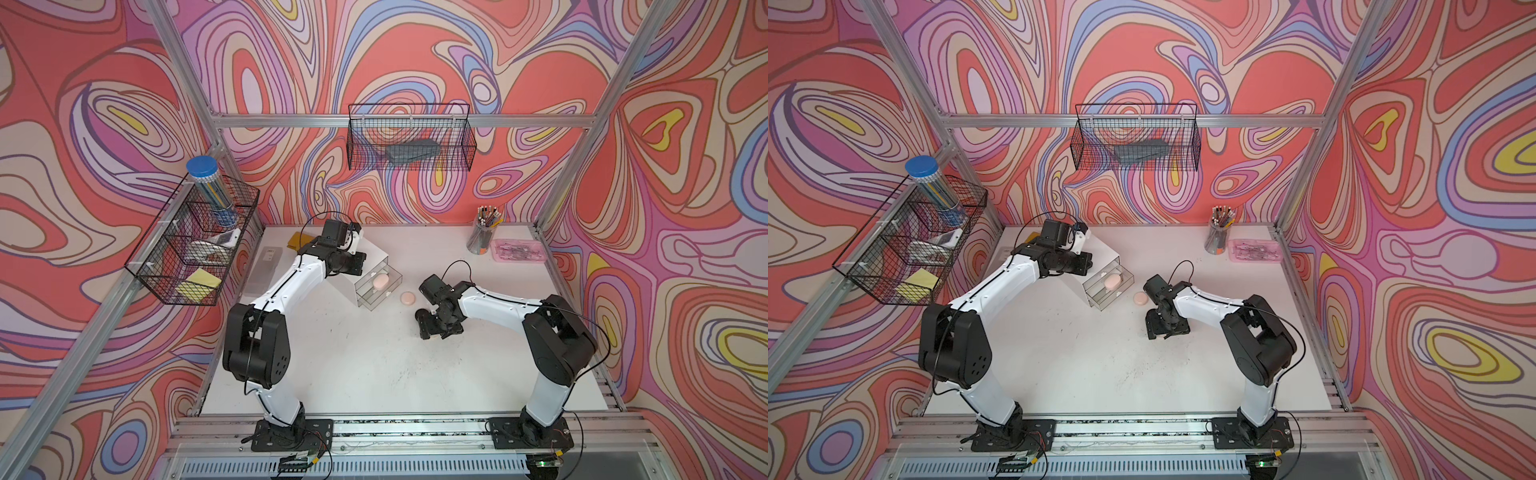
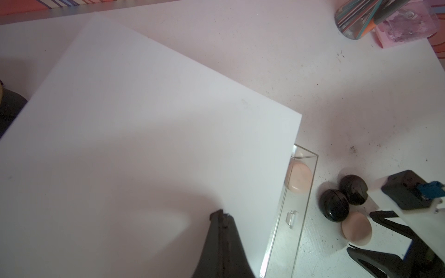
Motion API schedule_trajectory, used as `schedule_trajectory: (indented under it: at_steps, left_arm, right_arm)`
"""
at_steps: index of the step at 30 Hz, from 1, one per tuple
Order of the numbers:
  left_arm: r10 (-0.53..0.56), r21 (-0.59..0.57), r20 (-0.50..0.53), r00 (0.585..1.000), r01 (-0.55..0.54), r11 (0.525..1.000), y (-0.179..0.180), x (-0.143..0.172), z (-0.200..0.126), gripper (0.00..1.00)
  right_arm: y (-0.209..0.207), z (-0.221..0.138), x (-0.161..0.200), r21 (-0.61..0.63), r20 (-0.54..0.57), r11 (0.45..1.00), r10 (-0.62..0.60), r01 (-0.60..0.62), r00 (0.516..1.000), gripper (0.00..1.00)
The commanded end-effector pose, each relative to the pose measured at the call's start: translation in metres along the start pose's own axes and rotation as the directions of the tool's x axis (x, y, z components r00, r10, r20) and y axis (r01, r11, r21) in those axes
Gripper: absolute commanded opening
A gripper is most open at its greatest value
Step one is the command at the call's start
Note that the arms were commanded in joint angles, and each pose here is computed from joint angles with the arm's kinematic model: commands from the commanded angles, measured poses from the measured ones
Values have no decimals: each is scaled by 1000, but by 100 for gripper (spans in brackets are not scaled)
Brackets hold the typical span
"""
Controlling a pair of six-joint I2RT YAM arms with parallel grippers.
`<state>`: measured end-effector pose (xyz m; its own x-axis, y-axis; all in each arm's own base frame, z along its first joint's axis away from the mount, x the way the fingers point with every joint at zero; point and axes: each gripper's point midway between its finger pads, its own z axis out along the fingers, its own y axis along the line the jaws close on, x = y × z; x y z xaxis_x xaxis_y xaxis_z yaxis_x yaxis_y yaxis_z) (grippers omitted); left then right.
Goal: Put the bluetooth earphones in the drawer according to color
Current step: Pick up the Bluetooth earphone from the center of the board.
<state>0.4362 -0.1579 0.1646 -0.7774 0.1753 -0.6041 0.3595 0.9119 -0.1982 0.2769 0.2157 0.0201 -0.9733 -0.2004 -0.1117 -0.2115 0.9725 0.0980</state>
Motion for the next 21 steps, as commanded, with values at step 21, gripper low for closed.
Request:
schedule_trajectory:
  at_steps: [21]
  left_arm:
    - [-41, -13, -251, 967, 39, 999, 4, 67, 26, 0]
  right_arm:
    - [5, 12, 0, 28, -26, 1000, 0, 1, 1000, 43]
